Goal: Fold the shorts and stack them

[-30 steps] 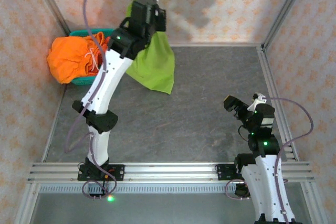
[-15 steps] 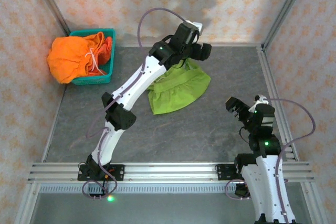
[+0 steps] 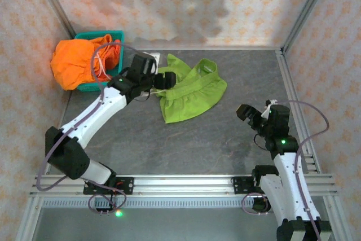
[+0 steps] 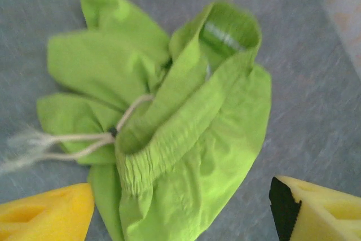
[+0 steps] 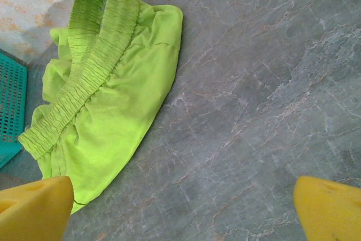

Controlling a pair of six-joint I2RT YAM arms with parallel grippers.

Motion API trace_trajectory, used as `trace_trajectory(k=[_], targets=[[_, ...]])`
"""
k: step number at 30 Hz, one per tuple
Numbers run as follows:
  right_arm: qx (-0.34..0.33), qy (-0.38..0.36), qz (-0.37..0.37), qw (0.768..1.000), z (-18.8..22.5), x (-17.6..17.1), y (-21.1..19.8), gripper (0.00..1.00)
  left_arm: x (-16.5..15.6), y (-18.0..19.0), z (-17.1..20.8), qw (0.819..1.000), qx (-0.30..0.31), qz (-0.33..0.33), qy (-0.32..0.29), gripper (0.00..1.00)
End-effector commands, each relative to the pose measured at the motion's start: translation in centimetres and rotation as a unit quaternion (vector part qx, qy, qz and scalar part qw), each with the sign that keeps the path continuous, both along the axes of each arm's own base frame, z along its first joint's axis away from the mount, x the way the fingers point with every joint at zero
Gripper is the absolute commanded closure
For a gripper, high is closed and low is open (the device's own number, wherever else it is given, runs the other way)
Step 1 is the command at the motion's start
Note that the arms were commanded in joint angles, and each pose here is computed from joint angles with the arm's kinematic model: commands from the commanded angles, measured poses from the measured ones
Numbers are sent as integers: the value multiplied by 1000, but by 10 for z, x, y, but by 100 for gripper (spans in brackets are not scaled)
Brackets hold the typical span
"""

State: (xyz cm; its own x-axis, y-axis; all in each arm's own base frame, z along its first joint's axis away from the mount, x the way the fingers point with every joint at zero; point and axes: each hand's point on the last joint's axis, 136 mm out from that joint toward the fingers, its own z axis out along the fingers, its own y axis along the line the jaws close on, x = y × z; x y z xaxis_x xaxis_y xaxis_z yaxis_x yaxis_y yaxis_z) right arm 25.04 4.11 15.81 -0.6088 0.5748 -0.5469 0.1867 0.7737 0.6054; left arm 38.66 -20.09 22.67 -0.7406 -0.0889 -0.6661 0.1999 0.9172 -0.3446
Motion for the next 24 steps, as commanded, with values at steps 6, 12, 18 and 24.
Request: trace_trajectory(k=[6,12,18,24], targets=[[15,-25,4,1000,21,3,5,1,23,-16,-76,997,-7,-5,75,33],[12,-19,0,1000,16,-1,3,0,38,-26,-105,994,-3,-1,108,42],[5,-10,-2,1000,11,-2,1,0,43,-5,-134,989,70,28,130,47],[2,-2,-2,1000,4,-2,1,1,48,12,-120,987,109,52,106,39]])
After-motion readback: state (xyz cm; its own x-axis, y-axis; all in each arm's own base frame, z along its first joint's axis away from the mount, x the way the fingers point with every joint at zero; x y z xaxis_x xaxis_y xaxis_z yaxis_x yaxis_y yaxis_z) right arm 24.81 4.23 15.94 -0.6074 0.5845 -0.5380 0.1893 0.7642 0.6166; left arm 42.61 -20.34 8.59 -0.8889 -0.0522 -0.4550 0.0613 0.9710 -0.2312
